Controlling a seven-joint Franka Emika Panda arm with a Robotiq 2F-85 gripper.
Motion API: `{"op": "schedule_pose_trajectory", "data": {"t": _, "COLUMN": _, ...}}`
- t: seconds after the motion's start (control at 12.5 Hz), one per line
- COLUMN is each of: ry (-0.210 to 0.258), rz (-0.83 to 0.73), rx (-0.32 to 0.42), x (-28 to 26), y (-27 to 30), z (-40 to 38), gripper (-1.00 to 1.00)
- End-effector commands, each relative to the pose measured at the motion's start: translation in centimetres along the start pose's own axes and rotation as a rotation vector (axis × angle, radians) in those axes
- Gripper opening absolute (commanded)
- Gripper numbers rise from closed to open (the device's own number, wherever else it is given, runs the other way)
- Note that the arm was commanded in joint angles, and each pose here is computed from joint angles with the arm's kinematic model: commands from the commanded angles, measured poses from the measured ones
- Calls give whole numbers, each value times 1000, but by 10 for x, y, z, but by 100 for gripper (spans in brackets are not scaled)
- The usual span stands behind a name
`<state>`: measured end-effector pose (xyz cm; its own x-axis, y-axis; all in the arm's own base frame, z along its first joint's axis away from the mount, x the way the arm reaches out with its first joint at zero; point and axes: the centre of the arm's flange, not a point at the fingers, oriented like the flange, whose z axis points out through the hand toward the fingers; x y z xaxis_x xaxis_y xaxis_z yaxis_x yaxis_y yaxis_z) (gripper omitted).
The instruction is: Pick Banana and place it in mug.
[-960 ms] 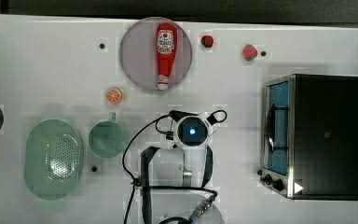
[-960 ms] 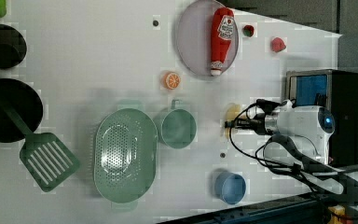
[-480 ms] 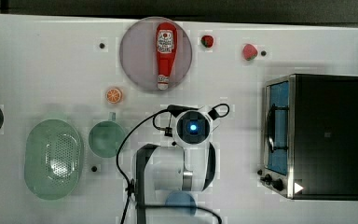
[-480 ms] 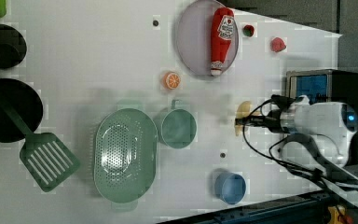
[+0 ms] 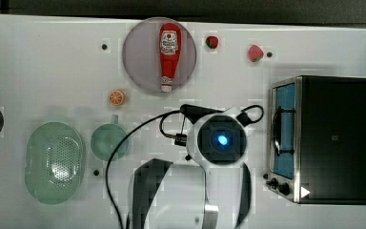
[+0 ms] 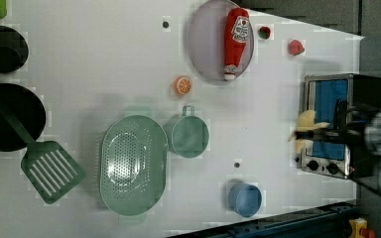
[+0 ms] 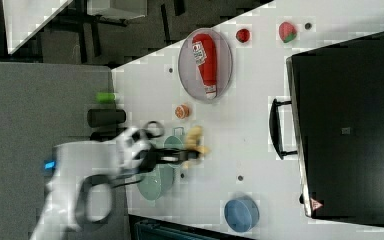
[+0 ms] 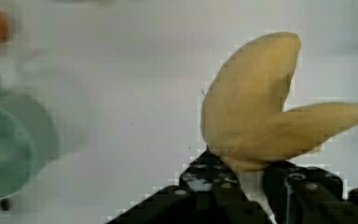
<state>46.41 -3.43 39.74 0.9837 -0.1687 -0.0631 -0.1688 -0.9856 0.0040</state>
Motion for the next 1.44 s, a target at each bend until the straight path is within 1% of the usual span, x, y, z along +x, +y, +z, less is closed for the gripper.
{"op": "schedule_pose_trajectory", "data": {"t": 0.08, "ry": 91, "rz": -58, "rx": 1, "x": 2, "y": -18, "z": -71, "gripper": -49}}
{"op": "schedule_pose_trajectory", "data": {"t": 0.24, "ry": 104, "rz": -84, "rx": -8, "x": -13, "y": -39, "z": -99, "gripper": -49}}
{"op": "schedule_pose_trajectory", "data": {"t": 0.32, "ry": 109, "rz": -77, "rx": -14, "x": -21, "y": -54, "z": -108, "gripper": -49}}
{"op": "schedule_pose_trajectory", "data": {"t": 0.4, "ry": 103, "rz": -42, "rx": -18, "x": -28, "y": -69, "z": -111, "gripper": -49}}
{"op": "schedule_pose_trajectory", "data": {"t": 0.56, "ry": 45, "rz": 44, "rx": -15, "x": -43, "y": -107, "z": -101, "gripper": -49}}
{"op": "schedule_pose_trajectory", "data": {"t": 0.72, "ry": 10, "rz": 117, "rx": 2, "x": -52, "y": -147, "z": -86, "gripper": -49}}
{"op": "schedule_pose_trajectory", "data": {"t": 0.88, "ry": -38, "rz": 183, "rx": -10, "x": -61, "y": -183, "z": -63, "gripper": -49}}
{"op": "schedule_pose_trajectory", "data": {"t": 0.96, "ry": -45, "rz": 230, "rx": -19, "x": -62, "y": -208, "z": -43, "gripper": -49}}
{"op": "schedule_pose_trajectory", "data": {"t": 1.12, "ry": -37, "rz": 271, "rx": -2, "x": -57, "y": -235, "z": -15, "gripper": -49}}
{"op": "schedule_pose_trajectory", "data": {"t": 1.2, "ry": -43, "rz": 285, "rx": 8, "x": -54, "y": -245, "z": 0, "gripper": -49}}
{"op": "schedule_pose_trajectory", "data": {"t": 1.44, "ry": -86, "rz": 315, "rx": 28, "x": -40, "y": -259, "z": 52, "gripper": -49}}
